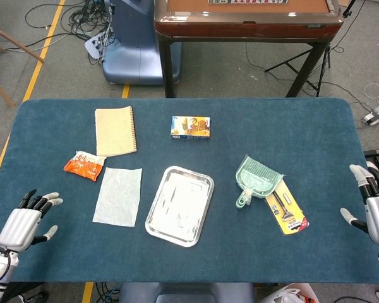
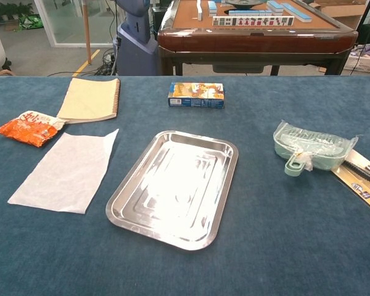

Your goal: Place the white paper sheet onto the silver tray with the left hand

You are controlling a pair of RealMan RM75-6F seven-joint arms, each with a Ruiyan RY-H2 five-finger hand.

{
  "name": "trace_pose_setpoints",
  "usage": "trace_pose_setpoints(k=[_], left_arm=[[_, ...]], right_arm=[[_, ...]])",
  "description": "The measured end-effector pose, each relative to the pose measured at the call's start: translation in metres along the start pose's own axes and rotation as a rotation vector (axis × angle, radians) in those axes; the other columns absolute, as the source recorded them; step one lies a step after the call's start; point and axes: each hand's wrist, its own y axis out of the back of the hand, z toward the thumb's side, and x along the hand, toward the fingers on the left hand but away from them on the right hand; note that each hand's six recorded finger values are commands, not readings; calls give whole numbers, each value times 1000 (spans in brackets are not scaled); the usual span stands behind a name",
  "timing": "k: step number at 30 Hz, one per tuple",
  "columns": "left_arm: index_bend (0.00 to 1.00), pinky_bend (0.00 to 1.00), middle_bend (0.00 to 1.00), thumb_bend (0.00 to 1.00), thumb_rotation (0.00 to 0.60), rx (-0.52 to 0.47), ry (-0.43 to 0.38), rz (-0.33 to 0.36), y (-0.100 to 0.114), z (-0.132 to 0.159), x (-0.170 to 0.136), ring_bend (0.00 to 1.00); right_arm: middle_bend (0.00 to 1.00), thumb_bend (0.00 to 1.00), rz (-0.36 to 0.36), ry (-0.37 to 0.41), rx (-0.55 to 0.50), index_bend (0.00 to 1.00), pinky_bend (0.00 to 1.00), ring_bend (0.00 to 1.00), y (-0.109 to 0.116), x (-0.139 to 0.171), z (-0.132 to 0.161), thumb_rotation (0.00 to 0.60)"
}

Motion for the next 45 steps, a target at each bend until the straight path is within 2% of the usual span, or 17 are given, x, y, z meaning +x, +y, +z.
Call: trace_pose_setpoints(k=[11,18,24,32,45], left_arm=[[305,38,198,260,600,-6,-127,-10,-29,24,33,193],[304,39,198,259,600,1,-207,-51,-55,47,52,193],[301,39,198,250,600,7,-221,-63,-68,51,59,193],[296,38,198,246,600,42,-214,-77,-78,42,61,192],[295,38,198,239,600,49,-202,-90,-87,33,66,192]], right_arm=[[179,115,5,-15,-10,112,171,103,-1,5,-3,600],[179,115,9,-24,-12,112,171,103,-1,8,-5,600],[179,115,10,-28,-13,112,171,103,0,9,-6,600],[179,115,16,-30,-19,112,171,103,-2,10,-6,600],[179,115,11,-43,-19,112,171,103,-1,14,-10,600]])
